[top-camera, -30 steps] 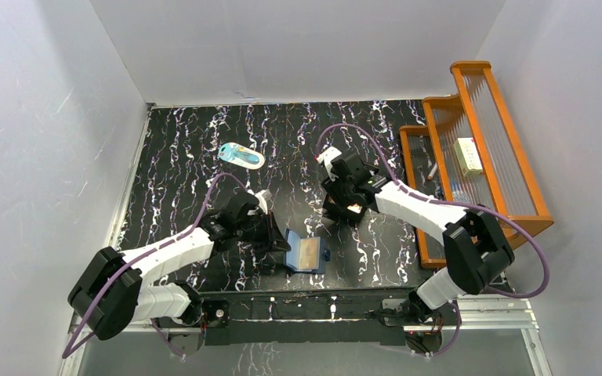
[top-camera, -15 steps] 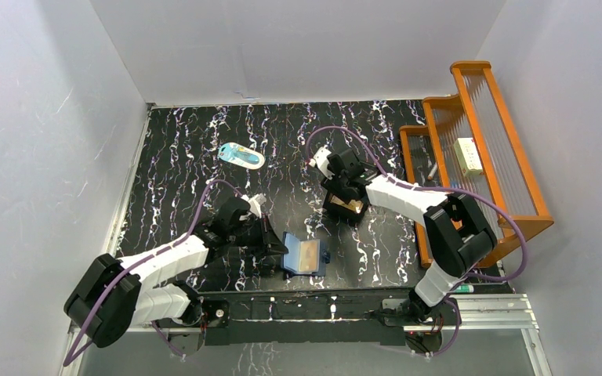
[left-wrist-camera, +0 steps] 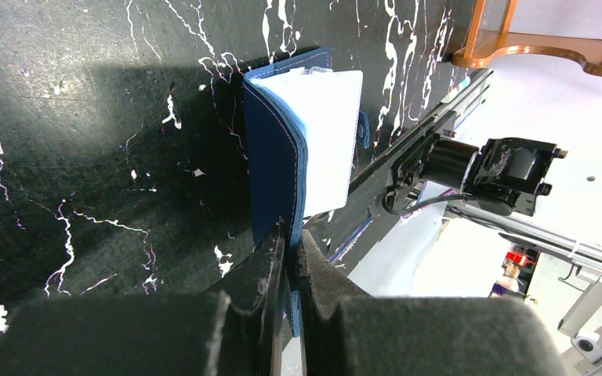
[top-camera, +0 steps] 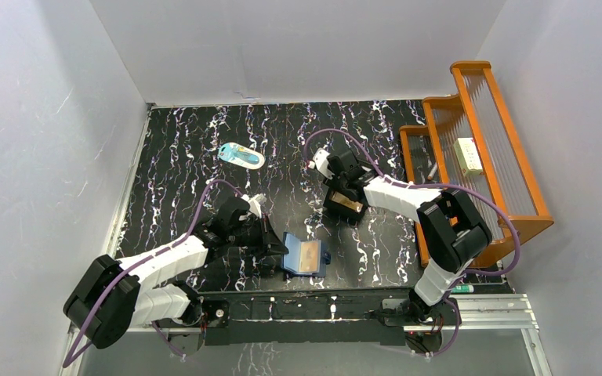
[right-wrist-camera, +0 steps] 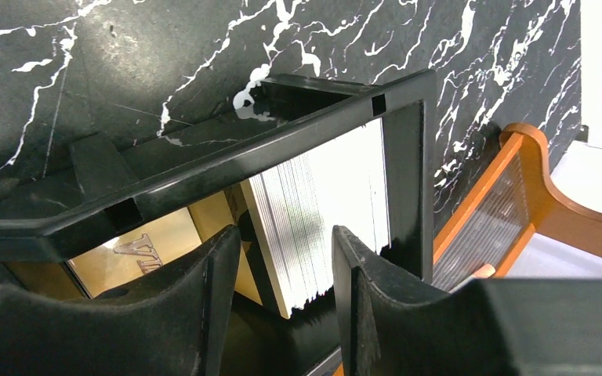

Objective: Put the credit cards into the card holder
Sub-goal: Pick up the credit card from the storage box.

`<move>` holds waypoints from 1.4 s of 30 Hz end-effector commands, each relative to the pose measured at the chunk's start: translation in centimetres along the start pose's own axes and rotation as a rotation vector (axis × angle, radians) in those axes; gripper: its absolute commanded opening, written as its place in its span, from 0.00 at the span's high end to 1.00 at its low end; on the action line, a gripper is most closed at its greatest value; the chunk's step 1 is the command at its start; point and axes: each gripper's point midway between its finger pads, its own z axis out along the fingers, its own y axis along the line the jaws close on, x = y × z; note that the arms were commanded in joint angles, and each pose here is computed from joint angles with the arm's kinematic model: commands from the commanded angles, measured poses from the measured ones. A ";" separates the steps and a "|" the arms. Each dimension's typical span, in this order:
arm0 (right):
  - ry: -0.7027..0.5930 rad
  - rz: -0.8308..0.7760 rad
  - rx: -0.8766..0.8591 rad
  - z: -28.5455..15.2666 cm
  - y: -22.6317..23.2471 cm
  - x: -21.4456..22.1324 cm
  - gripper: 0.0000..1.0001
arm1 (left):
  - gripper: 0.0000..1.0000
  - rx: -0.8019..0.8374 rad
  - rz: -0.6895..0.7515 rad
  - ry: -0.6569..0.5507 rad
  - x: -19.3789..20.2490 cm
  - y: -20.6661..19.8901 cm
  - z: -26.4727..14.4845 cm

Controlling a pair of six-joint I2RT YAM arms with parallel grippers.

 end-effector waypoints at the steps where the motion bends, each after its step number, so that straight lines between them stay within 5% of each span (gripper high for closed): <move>1: -0.036 0.018 0.082 -0.2 -2.0 -0.8 0.47 | 1.00 0.042 0.022 0.002 0.2 -0.8 -0.5; 28: -0.069 0.088 0.095 -1.5 -3.8 -1.3 0.65 | 1.00 0.035 0.017 0.000 -0.1 -0.9 -0.4; 42: -0.066 0.144 -0.022 -3.0 -2.4 -1.6 0.95 | 1.00 0.011 0.013 -0.002 0.1 -0.2 -0.3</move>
